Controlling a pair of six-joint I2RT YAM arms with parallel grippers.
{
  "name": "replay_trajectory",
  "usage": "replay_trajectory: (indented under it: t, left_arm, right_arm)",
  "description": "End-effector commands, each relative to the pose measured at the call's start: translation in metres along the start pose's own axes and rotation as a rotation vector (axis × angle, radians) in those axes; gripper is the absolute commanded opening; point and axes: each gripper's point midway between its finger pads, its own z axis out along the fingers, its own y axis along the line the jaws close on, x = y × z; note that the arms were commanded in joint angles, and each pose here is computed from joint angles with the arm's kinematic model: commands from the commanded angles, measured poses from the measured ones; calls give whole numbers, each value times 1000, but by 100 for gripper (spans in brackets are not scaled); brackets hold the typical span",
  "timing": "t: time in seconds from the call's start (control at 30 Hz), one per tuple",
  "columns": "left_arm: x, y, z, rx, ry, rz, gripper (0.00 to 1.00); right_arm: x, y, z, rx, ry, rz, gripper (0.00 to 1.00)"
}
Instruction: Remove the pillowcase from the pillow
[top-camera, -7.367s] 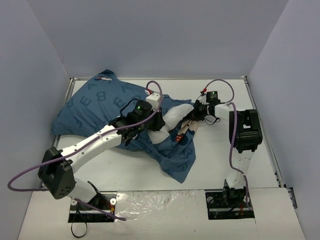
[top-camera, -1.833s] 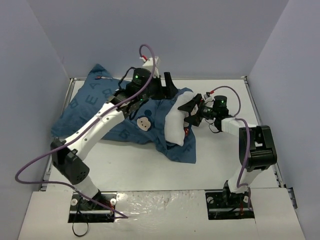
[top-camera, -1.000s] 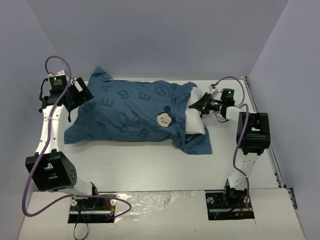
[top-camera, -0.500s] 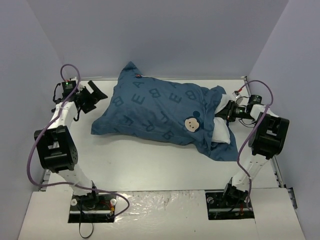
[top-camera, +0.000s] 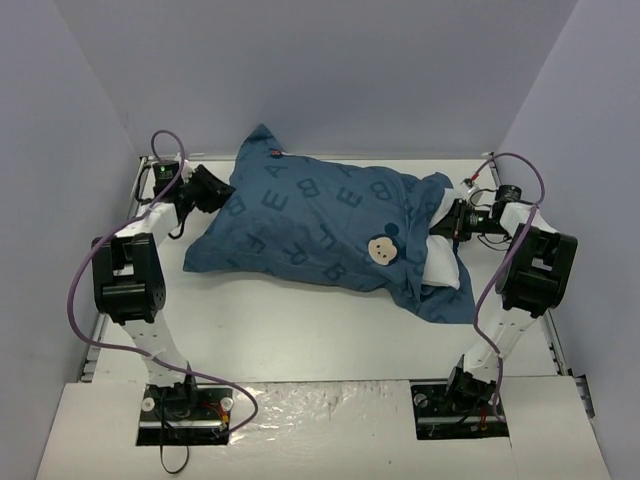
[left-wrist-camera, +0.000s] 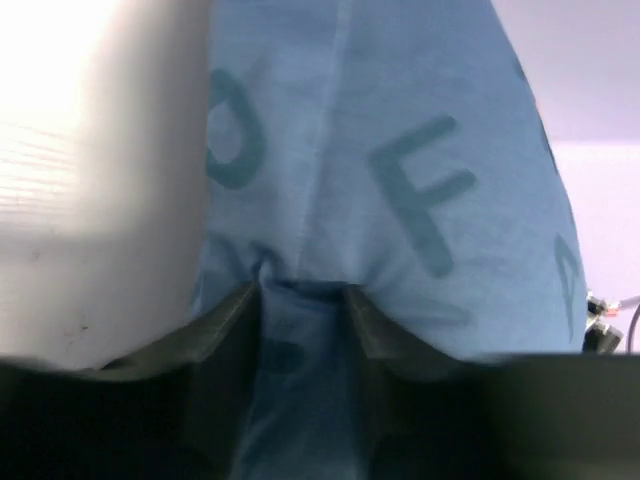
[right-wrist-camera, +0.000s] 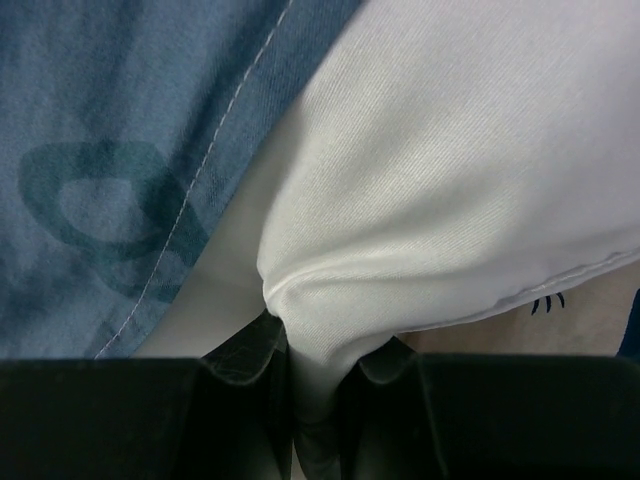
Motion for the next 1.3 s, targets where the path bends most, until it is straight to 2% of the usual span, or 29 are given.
replay_trajectory:
  t: [0.0,0.03,0.07,0.1,0.27,0.43,0.53,0.67,0.73,0.77,0.8,0.83,0.87,0.93,1.1,1.27]
  left_arm:
    - [8,-40,-14,151,11,1,30]
    - [5,-45,-23,162,-10,6,22]
    - [-2,-43,-31,158,-36,3,7]
    - [-4,-34,-37,127,-65,-14,3]
    - [-32,-38,-93,93,-220,10,2]
    - [-60,-16,-154,-57,-390,25,2]
    - [-70,0,-179,-115,-450,9,2]
    - [-72,14,-186,-158,-448,-4,2]
    - [-63,14,-173,-115,-394,-32,2]
    - [-57,10,-171,-102,-363,-29,10]
    - [-46,13,-163,-109,-310,-31,26]
    - [-29,6,-153,-108,-245,-4,57]
    - [-7,13,-151,-168,-168,20,69]
    - [22,-4,-147,-154,-96,93,88]
    - [86,-14,-168,-113,22,214,96]
    - [131,1,-168,-168,127,335,97]
  right_arm:
    - [18,-10,5,80,86,-14,0]
    - [15,-8,3,83,78,-25,0]
    - [12,-8,1,95,75,-35,0]
    - [10,-8,0,102,71,-46,0]
    - [-10,-6,-19,166,28,-114,0]
    - [-30,-5,-40,254,-19,-178,0]
    - [-43,-7,-56,302,-57,-208,0]
    - [-57,-11,-75,338,-101,-216,0]
    - [-57,-10,-75,328,-104,-207,0]
    - [-55,-9,-74,316,-104,-204,0]
    - [-52,-7,-70,303,-96,-194,0]
    - [-49,-6,-66,295,-89,-191,0]
    - [-42,-6,-61,285,-76,-178,0]
    - [-37,0,-53,272,-57,-182,0]
    - [-31,-5,-47,277,-37,-162,0]
    - [-32,-9,-45,277,-32,-155,0]
